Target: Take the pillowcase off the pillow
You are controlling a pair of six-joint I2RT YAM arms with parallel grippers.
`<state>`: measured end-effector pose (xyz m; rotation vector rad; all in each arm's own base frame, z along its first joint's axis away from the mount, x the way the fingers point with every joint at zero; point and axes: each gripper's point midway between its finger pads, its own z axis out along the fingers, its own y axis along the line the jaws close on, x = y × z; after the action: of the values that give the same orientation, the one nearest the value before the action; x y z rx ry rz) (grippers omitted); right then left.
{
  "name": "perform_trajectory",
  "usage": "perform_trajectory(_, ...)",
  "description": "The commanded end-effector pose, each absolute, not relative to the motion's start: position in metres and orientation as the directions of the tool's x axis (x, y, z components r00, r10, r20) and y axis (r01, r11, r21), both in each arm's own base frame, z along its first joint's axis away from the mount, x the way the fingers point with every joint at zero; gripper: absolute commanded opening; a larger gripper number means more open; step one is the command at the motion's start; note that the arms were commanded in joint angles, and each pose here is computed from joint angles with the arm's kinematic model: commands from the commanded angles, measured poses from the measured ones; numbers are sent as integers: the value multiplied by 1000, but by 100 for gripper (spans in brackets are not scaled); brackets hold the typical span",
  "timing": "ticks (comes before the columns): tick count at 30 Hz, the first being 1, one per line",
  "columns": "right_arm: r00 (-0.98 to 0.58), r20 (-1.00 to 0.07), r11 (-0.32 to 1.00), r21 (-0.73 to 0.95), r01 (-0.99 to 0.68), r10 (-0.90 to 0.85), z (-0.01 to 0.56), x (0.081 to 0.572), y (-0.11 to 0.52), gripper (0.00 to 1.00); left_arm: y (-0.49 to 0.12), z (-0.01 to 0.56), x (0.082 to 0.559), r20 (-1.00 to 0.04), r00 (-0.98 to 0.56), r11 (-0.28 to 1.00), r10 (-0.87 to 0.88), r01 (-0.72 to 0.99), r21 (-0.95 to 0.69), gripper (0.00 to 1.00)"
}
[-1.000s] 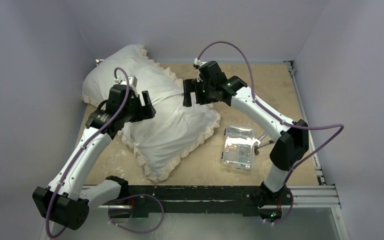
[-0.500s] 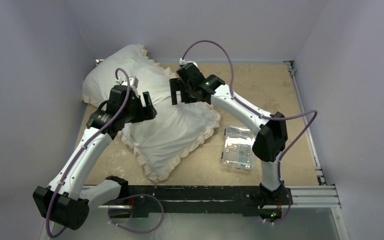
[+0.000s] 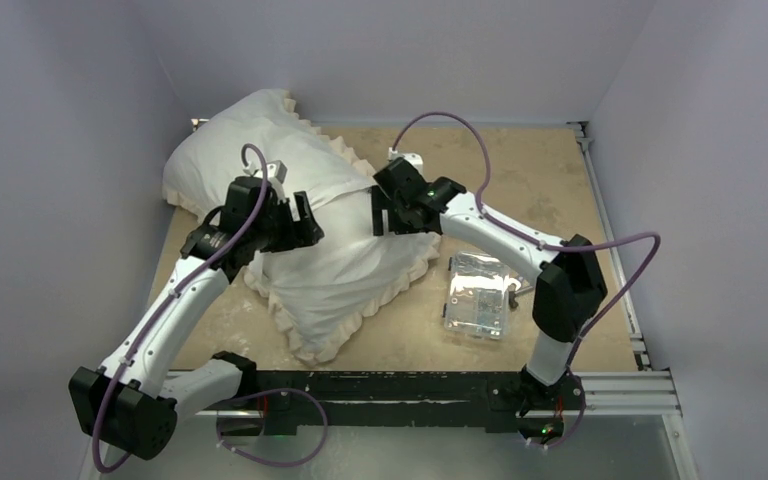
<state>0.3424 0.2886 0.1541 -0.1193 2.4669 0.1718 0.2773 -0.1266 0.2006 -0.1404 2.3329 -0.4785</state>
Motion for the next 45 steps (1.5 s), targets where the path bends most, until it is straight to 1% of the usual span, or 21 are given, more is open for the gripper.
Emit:
perform_trajectory(1, -790, -614, 997, 51, -54, -12, 138, 325, 250, 85, -149, 205, 277, -647, -719, 889, -255, 89, -449, 73)
perform_trajectory(5, -801, -597, 990, 130, -56, 33, 115, 316, 245, 84, -164, 207, 281, -643, -723, 883, -253, 99, -458, 71)
perform_trajectory(6, -810, -576, 980, 201, -7, 112, 110, 314, 247, 63, -172, 208, 281, -645, -724, 884, -244, 108, -455, 70)
perform_trajectory(7, -812, -569, 973, 233, -6, 131, 106, 313, 245, 57, -177, 208, 283, -650, -720, 889, -242, 105, -446, 70)
perform_trajectory(11, -821, -544, 931, 363, -45, 172, 91, 312, 236, 44, -203, 208, 293, -663, -708, 905, -246, 77, -418, 69)
perform_trajectory(13, -826, -534, 906, 418, -70, 182, 91, 315, 234, 37, -213, 206, 299, -643, -718, 907, -265, 40, -419, 68)
perform_trajectory(15, -834, -527, 883, 455, -115, 162, 89, 314, 237, 30, -227, 210, 304, -636, -723, 909, -268, 29, -416, 66)
perform_trajectory(18, -842, -521, 856, 492, -161, 141, 81, 310, 243, 20, -244, 213, 309, -660, -707, 929, -254, 11, -369, 66)
perform_trajectory(20, -856, -496, 827, 537, -169, 146, 72, 307, 246, 15, -254, 212, 313, -664, -703, 939, -253, -14, -343, 66)
perform_trajectory(22, -874, -463, 798, 578, -172, 147, 65, 300, 250, 12, -265, 212, 315, -676, -697, 952, -239, -31, -304, 66)
perform_trajectory(27, -885, -449, 736, 640, -222, 123, 61, 289, 261, 5, -287, 205, 312, -704, -688, 982, -176, -69, -178, 67)
perform_trajectory(32, -882, -459, 715, 652, -252, 108, 61, 283, 262, 2, -284, 180, 313, -710, -687, 986, -152, -154, -62, 69)
perform_trajectory(35, -882, -460, 700, 663, -264, 103, 63, 279, 264, 1, -279, 160, 316, -709, -689, 979, -148, -206, -4, 73)
perform_trajectory(40, -880, -466, 701, 659, -272, 96, 60, 276, 262, 0, -282, 125, 321, -698, -695, 966, -172, -259, 20, 81)
perform_trajectory(43, -880, -465, 704, 657, -270, 97, 59, 277, 262, 0, -294, 109, 321, -677, -708, 969, -200, -246, -28, 82)
perform_trajectory(45, -877, -469, 709, 653, -267, 101, 59, 278, 261, 0, -298, 91, 319, -644, -731, 968, -224, -242, -62, 83)
